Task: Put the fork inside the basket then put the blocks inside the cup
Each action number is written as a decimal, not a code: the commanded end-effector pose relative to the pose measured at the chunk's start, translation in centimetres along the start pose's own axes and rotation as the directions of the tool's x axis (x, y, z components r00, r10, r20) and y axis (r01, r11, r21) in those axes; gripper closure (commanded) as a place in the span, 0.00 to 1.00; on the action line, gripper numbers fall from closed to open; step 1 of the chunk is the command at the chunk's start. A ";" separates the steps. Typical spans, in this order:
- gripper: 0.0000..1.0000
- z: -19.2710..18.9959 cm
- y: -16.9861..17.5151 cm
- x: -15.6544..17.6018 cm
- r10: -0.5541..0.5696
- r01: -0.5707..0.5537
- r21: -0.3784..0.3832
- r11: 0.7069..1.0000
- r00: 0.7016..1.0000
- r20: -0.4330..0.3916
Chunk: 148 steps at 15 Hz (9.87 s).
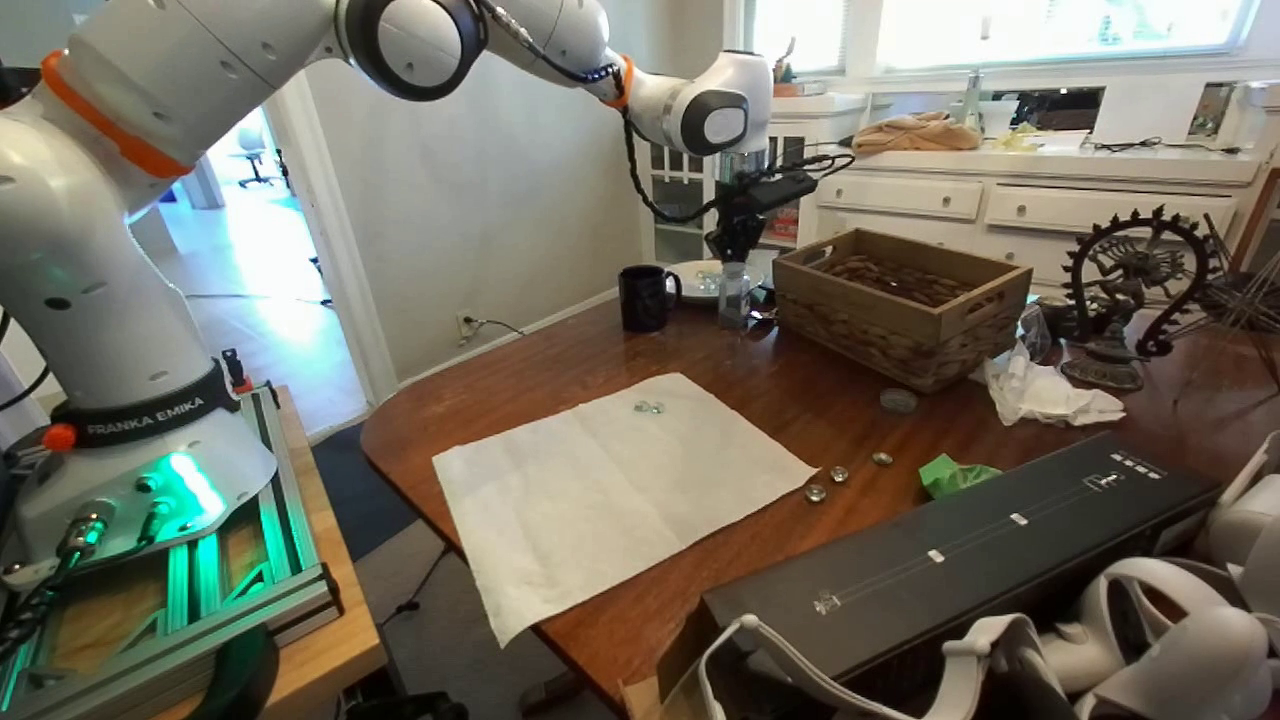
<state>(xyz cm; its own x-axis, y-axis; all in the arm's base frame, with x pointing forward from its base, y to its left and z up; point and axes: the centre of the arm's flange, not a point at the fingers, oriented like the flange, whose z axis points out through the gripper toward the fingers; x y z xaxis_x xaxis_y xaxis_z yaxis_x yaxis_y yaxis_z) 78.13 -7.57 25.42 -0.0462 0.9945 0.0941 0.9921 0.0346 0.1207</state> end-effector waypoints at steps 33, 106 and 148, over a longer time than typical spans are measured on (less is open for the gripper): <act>0.00 -12.7 -12.3 -21.1 0.492 -0.448 -0.225 0.865 0.844 0.213; 0.95 -2.3 -22.0 -35.1 0.810 -0.830 -0.080 0.552 0.511 0.287; 0.24 -1.2 -1.5 0.3 -0.813 0.852 -0.042 0.521 0.511 0.280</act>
<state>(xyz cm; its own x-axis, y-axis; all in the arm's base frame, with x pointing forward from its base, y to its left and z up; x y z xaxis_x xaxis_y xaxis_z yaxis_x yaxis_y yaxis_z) 77.03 -4.90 23.55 -0.8271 0.5115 -0.2331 0.4701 0.8568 0.2119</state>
